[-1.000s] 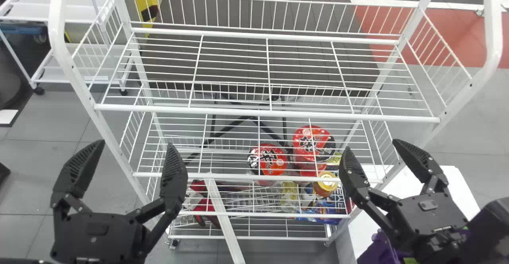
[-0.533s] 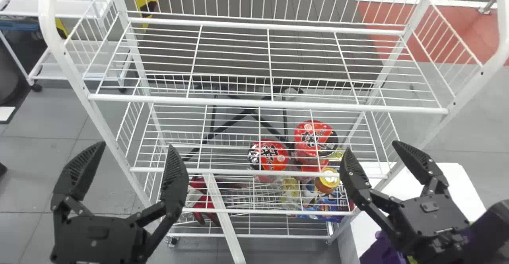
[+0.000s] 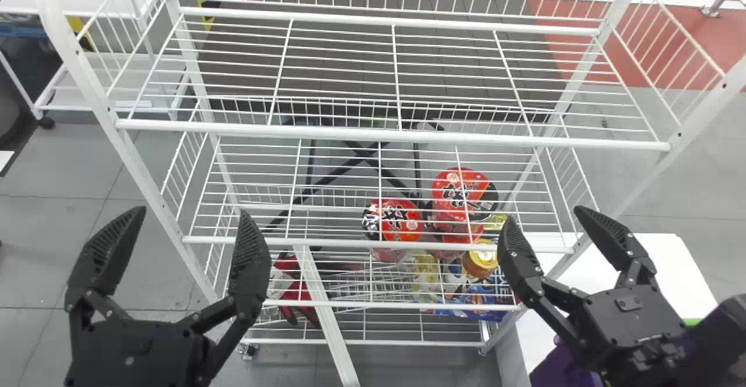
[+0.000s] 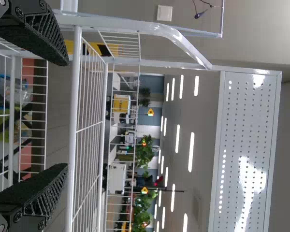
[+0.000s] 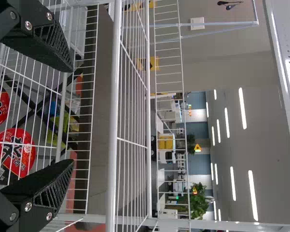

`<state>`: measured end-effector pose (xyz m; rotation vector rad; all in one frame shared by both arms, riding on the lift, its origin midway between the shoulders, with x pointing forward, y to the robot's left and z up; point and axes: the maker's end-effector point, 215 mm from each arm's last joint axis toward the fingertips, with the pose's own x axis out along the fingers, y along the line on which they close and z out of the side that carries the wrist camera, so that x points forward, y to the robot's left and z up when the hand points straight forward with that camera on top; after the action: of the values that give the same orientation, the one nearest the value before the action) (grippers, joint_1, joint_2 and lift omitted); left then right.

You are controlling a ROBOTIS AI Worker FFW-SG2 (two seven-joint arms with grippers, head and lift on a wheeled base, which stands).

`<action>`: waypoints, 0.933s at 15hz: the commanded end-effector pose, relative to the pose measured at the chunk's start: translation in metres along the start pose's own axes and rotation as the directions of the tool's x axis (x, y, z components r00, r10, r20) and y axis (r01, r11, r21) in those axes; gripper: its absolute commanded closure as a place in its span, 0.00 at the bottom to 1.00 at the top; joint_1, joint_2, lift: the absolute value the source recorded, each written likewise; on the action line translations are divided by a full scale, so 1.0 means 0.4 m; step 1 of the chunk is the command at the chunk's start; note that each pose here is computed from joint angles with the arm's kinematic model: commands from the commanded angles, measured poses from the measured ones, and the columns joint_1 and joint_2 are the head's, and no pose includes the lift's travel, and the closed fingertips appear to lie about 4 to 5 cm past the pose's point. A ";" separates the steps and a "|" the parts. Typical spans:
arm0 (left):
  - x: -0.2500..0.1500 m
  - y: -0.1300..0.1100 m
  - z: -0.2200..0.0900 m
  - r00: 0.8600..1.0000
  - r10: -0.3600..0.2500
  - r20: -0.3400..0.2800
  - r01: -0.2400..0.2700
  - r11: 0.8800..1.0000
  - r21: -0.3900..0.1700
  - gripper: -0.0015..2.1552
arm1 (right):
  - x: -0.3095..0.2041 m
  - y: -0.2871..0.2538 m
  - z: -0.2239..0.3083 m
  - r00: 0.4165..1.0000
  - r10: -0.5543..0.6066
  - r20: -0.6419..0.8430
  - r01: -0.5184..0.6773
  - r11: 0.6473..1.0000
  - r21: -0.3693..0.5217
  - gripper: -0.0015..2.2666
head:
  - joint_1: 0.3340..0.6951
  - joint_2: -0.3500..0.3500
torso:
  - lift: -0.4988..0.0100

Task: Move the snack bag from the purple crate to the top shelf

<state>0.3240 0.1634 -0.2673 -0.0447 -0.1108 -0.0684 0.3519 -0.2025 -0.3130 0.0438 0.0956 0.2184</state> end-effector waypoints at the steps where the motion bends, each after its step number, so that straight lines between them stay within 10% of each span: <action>1: 0.000 0.001 -0.004 1.000 0.002 -0.006 -0.002 1.000 -0.004 0.03 | 0.001 0.000 0.002 1.000 0.001 0.003 -0.001 1.000 0.000 0.07 | 1.00 0.40 | 0.57; 14: 0.000 0.009 -0.015 1.000 0.014 -0.021 -0.014 1.000 -0.004 0.03 | -0.006 0.006 -0.007 1.000 0.017 0.005 -0.017 1.000 -0.005 0.07 | 1.00 0.42 | 0.47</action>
<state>0.3248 0.1665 -0.2733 -0.0507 -0.0886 -0.0550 0.3494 -0.2005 -0.3156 0.0410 0.0906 0.2353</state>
